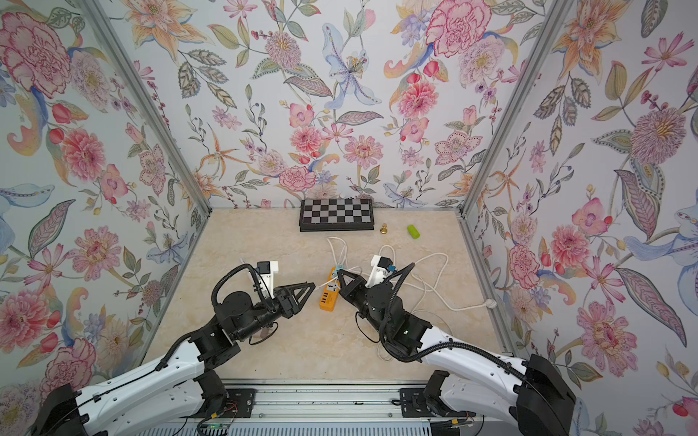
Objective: Charge the electric toothbrush
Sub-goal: Pick up the charging cable from the center of the board.
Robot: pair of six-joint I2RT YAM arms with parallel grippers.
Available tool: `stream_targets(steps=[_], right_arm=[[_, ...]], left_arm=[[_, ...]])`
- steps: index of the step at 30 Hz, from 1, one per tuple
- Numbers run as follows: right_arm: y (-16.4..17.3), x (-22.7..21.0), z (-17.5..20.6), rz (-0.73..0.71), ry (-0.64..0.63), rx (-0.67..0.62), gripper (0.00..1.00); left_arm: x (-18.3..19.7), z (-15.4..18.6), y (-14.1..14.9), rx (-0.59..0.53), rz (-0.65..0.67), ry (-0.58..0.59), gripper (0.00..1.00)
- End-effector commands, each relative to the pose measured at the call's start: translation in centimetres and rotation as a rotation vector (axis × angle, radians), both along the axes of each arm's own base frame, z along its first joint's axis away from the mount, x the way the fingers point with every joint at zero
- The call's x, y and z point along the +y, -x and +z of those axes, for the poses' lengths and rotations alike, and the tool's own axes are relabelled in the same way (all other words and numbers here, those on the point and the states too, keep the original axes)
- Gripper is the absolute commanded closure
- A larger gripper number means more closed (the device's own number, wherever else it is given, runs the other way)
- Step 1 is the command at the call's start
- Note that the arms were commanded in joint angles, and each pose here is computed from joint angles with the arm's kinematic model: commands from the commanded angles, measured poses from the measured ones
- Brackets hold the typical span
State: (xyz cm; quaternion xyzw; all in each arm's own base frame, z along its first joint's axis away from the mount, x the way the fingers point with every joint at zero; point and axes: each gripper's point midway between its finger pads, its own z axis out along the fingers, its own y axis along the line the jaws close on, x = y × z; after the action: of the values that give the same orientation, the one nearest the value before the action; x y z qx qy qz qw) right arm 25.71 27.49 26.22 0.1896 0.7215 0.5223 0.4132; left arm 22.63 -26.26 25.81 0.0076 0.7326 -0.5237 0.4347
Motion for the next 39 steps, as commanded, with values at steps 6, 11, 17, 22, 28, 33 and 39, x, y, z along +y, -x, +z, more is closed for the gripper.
stream_targets(steps=[6,11,17,22,28,33,39], right_arm=[[-0.2,-0.4,2.2,-0.032,-0.086,-0.036,1.00],[-0.1,-0.4,2.5,-0.034,-0.091,-0.040,1.00],[0.0,-0.4,2.7,-0.035,-0.100,-0.042,1.00],[0.0,-0.9,2.6,-0.052,-0.093,-0.043,1.00],[0.0,-1.2,3.0,-0.065,-0.093,-0.057,1.00],[0.1,-1.0,3.0,-0.055,-0.096,-0.060,1.00],[0.6,0.1,4.1,0.041,-0.033,-0.123,0.87]], left_arm=[[-0.5,-0.2,0.0,0.012,-0.024,0.032,0.56],[-1.1,0.7,0.0,-0.016,-0.050,0.064,0.65],[-1.9,0.9,0.0,-0.026,-0.084,0.078,0.79],[-1.6,0.6,0.0,-0.021,-0.069,0.061,0.83],[-1.1,0.3,-0.1,-0.014,-0.045,0.047,0.86],[-1.2,1.0,0.0,-0.036,-0.055,0.060,0.95],[-0.8,2.3,-1.0,-0.099,-0.037,-0.048,1.00]])
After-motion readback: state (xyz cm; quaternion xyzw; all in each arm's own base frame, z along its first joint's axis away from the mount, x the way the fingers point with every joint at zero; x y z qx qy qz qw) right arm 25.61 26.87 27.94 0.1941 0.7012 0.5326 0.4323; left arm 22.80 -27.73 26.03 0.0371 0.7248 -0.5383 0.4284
